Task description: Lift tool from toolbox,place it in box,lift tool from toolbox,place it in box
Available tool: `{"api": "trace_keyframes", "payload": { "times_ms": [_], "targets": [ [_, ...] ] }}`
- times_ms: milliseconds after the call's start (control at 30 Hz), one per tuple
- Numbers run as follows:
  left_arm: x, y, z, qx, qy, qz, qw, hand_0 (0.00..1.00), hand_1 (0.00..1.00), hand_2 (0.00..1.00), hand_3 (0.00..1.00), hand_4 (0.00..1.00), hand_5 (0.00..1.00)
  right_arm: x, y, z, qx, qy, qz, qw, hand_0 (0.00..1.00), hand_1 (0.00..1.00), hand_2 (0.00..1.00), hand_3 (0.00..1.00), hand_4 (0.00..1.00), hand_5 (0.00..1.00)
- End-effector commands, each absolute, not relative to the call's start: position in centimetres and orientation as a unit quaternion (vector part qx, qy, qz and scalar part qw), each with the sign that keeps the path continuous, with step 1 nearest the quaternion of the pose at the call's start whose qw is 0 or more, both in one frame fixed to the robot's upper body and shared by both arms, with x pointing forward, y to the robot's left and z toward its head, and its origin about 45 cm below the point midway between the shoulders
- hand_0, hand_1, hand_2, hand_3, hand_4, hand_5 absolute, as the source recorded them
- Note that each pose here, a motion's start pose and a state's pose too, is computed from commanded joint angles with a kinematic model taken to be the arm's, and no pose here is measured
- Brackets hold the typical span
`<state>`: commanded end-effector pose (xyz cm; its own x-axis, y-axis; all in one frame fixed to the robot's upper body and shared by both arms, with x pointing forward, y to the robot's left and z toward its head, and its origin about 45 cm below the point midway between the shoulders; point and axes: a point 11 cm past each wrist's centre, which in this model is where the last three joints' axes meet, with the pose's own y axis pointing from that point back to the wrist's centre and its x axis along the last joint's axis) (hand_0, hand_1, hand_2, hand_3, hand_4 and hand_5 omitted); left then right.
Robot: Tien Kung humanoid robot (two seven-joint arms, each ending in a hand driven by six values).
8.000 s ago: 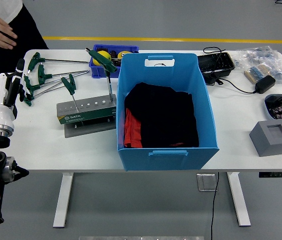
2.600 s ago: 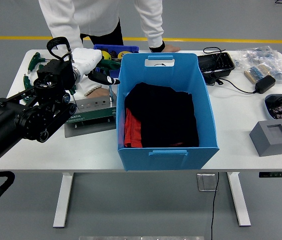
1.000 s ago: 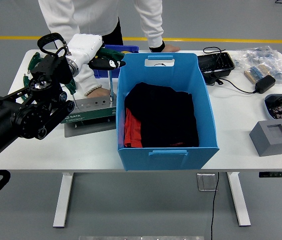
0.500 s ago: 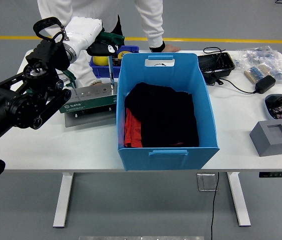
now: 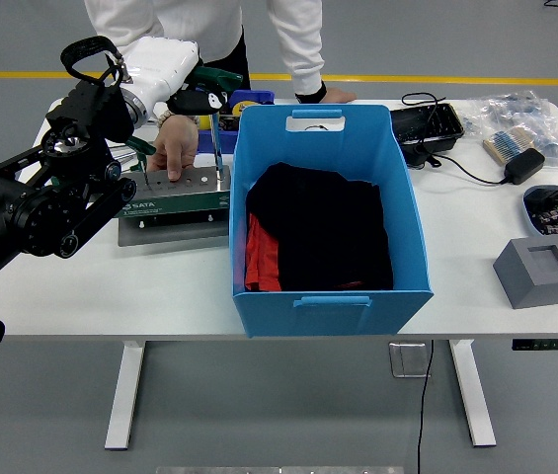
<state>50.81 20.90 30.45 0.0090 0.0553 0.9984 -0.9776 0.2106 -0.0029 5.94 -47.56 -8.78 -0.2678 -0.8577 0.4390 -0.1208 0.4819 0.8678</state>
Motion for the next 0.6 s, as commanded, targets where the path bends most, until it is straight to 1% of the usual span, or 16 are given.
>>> {"api": "trace_keyframes", "payload": {
  "times_ms": [300, 333, 600],
  "targets": [
    [50.4, 21.2, 30.2, 0.428, -0.535, 0.458, 0.566, 0.214, 0.002, 0.007, 0.059, 0.664, 0.737, 6.1, -47.5, -8.8, 0.348, -0.705, -0.371, 0.494, 0.683, 0.667, 0.73, 0.575, 0.781, 0.697],
    [50.3, 21.2, 30.2, 0.428, -0.536, 0.458, 0.566, 0.214, 0.002, 0.007, 0.059, 0.655, 0.724, 6.1, -47.5, -8.8, 0.348, -0.705, -0.371, 0.494, 0.683, 0.667, 0.73, 0.575, 0.78, 0.697],
    [49.1, 20.2, 30.6, 0.417, -0.561, 0.446, 0.558, 0.214, 0.002, 0.007, 0.059, 0.66, 0.727, 6.1, -47.5, -8.8, 0.349, -0.704, -0.371, 0.495, 0.684, 0.667, 0.73, 0.575, 0.781, 0.697]
  ]
}}
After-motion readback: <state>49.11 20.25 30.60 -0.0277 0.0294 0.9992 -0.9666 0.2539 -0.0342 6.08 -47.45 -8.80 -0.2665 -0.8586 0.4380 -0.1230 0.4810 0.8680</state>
